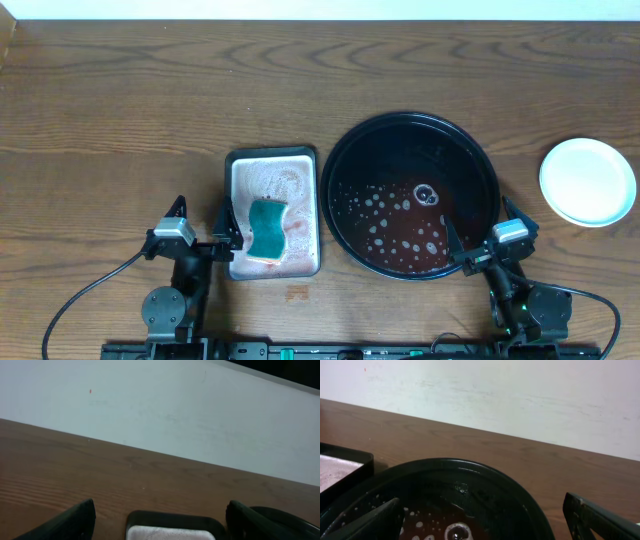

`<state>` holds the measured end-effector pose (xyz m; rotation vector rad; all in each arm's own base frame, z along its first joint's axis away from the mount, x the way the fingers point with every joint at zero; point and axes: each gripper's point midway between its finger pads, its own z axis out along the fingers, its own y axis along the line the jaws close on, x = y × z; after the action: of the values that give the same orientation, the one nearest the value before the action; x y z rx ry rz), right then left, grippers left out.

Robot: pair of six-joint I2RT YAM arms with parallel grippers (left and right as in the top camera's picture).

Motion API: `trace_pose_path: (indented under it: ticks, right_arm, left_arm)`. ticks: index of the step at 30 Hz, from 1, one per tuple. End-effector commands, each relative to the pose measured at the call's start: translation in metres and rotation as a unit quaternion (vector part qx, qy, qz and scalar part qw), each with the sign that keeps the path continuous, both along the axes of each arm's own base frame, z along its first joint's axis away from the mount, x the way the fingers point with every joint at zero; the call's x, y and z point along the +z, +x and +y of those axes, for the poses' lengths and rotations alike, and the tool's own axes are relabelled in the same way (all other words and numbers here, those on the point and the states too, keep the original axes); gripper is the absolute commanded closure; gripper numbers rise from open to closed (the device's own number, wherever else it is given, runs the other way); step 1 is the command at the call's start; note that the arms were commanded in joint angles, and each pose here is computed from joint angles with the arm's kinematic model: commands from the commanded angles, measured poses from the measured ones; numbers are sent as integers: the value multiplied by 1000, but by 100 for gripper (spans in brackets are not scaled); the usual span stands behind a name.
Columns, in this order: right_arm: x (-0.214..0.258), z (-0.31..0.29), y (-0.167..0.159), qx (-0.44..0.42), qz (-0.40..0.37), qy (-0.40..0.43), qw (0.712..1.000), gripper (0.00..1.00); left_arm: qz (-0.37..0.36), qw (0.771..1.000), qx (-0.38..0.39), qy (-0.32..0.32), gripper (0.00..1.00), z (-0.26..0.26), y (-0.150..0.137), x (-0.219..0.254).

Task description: Clean dirty plates on tray and stack at the side

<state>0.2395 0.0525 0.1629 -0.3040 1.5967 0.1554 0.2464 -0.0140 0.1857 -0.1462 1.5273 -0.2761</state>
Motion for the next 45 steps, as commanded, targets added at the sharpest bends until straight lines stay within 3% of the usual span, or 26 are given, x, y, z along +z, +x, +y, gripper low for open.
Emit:
trace_pose_path:
  ticks: [1,10,45]
  right_arm:
    - [0,-1,0,-3,-3,-6,1000,1]
    - [0,-1,0,-3,-3,-6,1000,1]
    - [0,-1,0,-2,-3,-6,1000,1]
  left_arm:
    - [1,1000,7,8,16,2,0,-1]
    - [94,996,6,10,16,2,-3,-47]
    - [93,996,6,10,16,2,-2,-47]
